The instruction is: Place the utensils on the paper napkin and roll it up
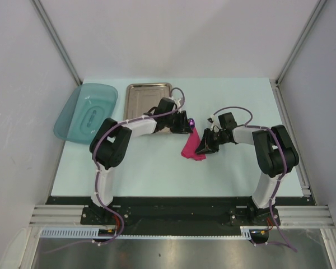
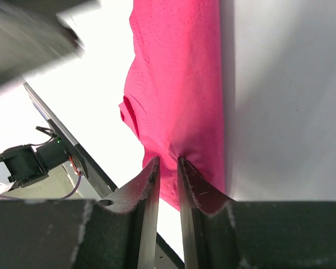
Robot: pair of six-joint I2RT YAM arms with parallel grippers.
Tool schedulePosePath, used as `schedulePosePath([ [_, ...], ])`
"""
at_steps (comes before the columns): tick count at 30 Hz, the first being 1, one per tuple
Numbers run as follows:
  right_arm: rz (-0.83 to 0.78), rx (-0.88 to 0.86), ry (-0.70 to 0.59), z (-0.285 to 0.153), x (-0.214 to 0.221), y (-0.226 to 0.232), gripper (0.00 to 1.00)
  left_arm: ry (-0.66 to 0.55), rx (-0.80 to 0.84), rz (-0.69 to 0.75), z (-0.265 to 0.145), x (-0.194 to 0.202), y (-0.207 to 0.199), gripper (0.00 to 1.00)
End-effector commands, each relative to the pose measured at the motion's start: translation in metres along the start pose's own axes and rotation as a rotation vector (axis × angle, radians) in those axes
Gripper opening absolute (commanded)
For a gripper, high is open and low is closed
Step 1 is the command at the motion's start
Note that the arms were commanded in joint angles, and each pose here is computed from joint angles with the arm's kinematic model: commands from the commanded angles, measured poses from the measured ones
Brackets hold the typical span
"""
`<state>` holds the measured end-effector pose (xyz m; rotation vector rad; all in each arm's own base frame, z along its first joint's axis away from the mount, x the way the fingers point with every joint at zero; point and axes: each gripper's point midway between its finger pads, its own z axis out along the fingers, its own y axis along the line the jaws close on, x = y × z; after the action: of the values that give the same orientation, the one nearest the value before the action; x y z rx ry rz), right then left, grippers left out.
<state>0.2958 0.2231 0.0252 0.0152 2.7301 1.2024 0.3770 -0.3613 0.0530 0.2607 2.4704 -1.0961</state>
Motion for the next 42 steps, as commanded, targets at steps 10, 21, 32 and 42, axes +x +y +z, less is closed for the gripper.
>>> schedulePosePath([
  [10,0.008,0.067,0.005,0.011,0.002,-0.019,0.24,-0.011,-0.093,0.038,0.021,-0.014,0.009,0.41],
  [21,0.014,0.059,0.008,0.011,0.002,-0.019,0.24,0.049,-0.158,0.055,0.037,0.013,0.026,0.38],
  [32,0.025,0.052,0.008,0.010,0.002,-0.018,0.24,0.080,-0.247,0.081,0.049,0.018,0.045,0.36],
  [42,0.025,0.037,0.004,0.009,0.001,-0.014,0.25,0.094,-0.271,0.103,0.048,0.017,0.046,0.00],
])
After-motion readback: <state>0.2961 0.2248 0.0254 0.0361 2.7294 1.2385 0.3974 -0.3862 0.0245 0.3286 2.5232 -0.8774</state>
